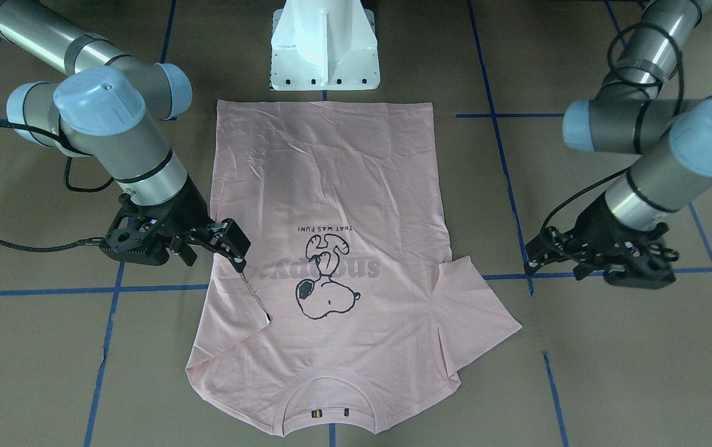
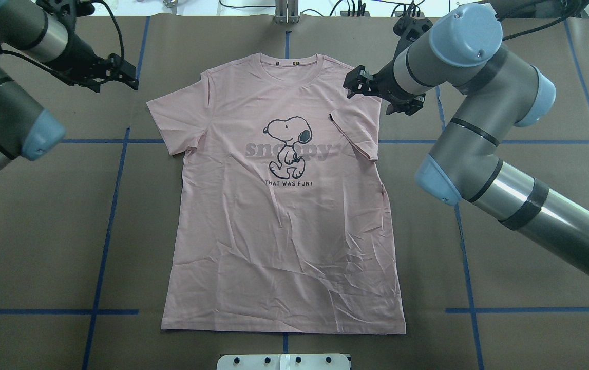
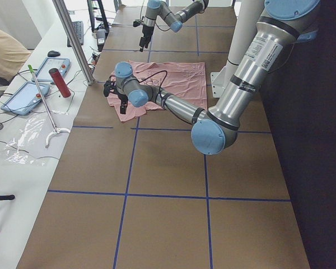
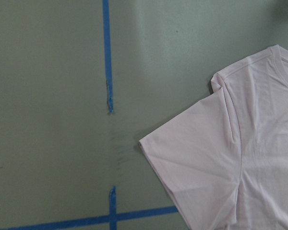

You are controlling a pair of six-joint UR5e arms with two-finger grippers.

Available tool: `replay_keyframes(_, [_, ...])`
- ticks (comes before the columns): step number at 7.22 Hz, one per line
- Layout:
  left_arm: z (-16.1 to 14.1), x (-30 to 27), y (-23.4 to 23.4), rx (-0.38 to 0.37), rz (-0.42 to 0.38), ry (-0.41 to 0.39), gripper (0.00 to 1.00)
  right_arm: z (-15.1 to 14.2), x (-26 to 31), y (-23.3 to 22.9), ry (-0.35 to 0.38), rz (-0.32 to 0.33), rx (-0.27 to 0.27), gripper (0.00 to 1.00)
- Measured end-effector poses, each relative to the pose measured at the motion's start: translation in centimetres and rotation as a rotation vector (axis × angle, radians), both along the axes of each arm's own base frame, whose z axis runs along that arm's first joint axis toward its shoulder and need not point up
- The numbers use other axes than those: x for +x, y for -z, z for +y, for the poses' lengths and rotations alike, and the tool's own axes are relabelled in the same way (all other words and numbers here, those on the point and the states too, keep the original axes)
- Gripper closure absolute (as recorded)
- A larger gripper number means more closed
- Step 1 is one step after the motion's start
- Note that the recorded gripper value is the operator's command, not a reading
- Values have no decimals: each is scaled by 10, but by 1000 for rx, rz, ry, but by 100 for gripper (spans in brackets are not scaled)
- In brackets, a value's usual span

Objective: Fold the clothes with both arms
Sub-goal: 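Move the left gripper to the other sleeve while the right gripper releases near the collar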

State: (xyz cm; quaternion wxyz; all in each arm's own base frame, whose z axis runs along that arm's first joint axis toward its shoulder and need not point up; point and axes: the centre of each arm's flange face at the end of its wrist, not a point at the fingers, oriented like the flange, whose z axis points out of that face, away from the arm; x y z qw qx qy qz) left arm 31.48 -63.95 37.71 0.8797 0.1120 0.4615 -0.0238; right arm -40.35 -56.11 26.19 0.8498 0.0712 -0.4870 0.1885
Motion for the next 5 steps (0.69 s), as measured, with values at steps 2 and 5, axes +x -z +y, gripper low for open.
replay_keyframes(2, [-22, 48, -31, 42, -48, 56, 14, 18, 11, 1, 7, -20, 13, 0])
replay_keyframes(5, [-24, 84, -55, 76, -72, 84, 23, 39, 22, 0, 16, -31, 23, 0])
